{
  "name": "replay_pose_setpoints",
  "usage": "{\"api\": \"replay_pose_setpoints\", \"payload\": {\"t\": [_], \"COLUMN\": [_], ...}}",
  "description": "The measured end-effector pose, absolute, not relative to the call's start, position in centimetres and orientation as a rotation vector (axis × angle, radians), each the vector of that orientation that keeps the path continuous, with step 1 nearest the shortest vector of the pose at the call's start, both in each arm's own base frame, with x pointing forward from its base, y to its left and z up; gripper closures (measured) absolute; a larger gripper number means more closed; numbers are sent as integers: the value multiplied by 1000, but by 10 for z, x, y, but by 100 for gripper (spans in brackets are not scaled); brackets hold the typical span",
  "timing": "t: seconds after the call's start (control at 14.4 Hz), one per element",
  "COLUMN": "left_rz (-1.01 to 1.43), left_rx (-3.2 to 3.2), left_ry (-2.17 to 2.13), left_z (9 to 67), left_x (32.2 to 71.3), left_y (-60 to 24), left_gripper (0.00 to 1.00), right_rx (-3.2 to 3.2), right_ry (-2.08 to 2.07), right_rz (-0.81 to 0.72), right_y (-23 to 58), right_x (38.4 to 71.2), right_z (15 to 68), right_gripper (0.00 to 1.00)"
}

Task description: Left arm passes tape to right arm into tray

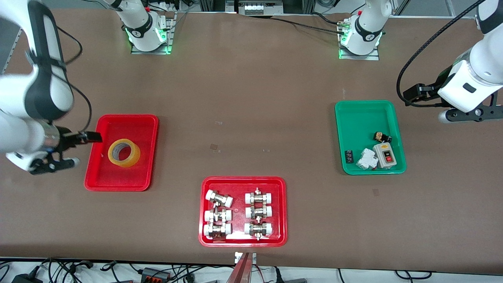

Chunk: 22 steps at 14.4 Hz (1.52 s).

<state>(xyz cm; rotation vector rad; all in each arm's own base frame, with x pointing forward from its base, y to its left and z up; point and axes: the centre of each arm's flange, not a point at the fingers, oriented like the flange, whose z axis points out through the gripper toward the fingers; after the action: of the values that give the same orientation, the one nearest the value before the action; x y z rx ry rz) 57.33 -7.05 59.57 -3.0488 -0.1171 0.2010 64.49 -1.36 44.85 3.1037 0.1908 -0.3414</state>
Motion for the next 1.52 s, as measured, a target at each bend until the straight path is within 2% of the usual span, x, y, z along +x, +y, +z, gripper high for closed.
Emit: {"api": "replay_pose_setpoints", "payload": {"t": [0.21,0.49,0.9,1.32,1.52], "left_rz": [166,135,88,130,140], "left_rx": [-3093,-3118,-3131,-3128,-3127], "left_ry": [-158,-176,-45,-37,-18], "left_z": [578,583,597,603,606], "left_x": [560,553,552,547,545], "left_y": [-65,-46,-36,-36,-43], "left_gripper": [0,0,0,0,0], "right_rx": [3104,3107,3102,3103,3108], "right_ry": [95,46,31,19,15], "right_rz": [-276,-174,86,106,66], "right_y": [-15,-27,-28,-31,-30], "right_x": [627,624,638,593,569], "right_z": [521,577,587,596,595], "right_gripper": [0,0,0,0,0]}}
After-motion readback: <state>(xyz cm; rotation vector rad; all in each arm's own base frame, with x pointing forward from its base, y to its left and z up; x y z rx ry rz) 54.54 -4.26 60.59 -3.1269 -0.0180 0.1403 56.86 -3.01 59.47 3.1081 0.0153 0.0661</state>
